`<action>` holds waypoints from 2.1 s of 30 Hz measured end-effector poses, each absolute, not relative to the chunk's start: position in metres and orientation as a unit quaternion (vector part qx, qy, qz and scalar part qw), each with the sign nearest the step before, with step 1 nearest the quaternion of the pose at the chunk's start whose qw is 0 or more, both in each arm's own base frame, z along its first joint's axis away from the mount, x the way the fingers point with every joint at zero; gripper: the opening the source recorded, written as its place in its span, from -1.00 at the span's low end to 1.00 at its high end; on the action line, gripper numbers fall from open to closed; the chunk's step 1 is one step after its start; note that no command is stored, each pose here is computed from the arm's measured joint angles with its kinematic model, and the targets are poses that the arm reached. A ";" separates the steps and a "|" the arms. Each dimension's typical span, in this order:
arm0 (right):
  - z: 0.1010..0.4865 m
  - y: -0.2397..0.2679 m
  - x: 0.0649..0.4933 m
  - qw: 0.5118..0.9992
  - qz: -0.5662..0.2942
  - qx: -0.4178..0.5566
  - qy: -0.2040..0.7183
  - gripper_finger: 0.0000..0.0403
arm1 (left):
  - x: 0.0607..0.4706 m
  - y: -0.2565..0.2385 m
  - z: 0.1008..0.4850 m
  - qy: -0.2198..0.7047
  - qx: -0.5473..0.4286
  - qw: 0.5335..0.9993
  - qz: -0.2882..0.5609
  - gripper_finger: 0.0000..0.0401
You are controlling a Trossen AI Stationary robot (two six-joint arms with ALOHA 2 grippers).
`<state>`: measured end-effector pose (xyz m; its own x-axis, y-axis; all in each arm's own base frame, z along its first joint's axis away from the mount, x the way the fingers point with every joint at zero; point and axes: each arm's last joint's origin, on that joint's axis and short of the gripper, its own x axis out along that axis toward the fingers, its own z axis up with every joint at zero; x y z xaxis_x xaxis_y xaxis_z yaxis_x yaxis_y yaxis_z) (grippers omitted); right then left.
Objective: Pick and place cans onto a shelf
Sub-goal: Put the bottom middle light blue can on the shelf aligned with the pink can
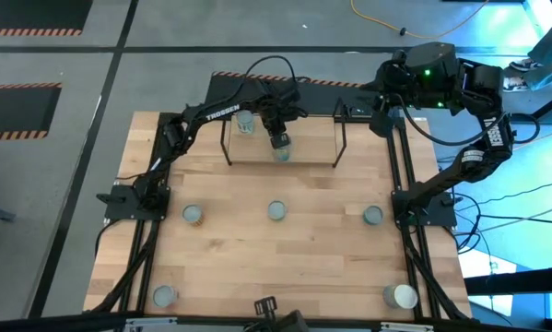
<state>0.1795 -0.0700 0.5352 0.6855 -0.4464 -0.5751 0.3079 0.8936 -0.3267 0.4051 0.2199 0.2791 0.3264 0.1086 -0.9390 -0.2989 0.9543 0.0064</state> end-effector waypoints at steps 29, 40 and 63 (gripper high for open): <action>0.535 -0.070 0.180 0.912 -0.207 -0.102 0.338 -0.42 | 0.411 0.217 0.320 0.506 -0.022 0.843 0.183 -0.60; 0.534 -0.071 0.182 0.910 -0.194 -0.124 0.345 -0.42 | 0.377 0.155 0.401 0.442 -0.004 0.885 0.147 -0.60; 0.430 -0.114 0.325 0.849 0.029 -0.128 0.512 -0.42 | 0.227 0.055 0.529 0.283 -0.045 0.939 0.189 -0.60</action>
<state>0.3254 -0.1138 0.4301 0.4734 -0.0825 -0.8770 -0.1803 0.9655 -0.1881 0.2269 0.0551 0.5290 0.7685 0.3290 -0.5488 -0.3803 0.9246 0.0218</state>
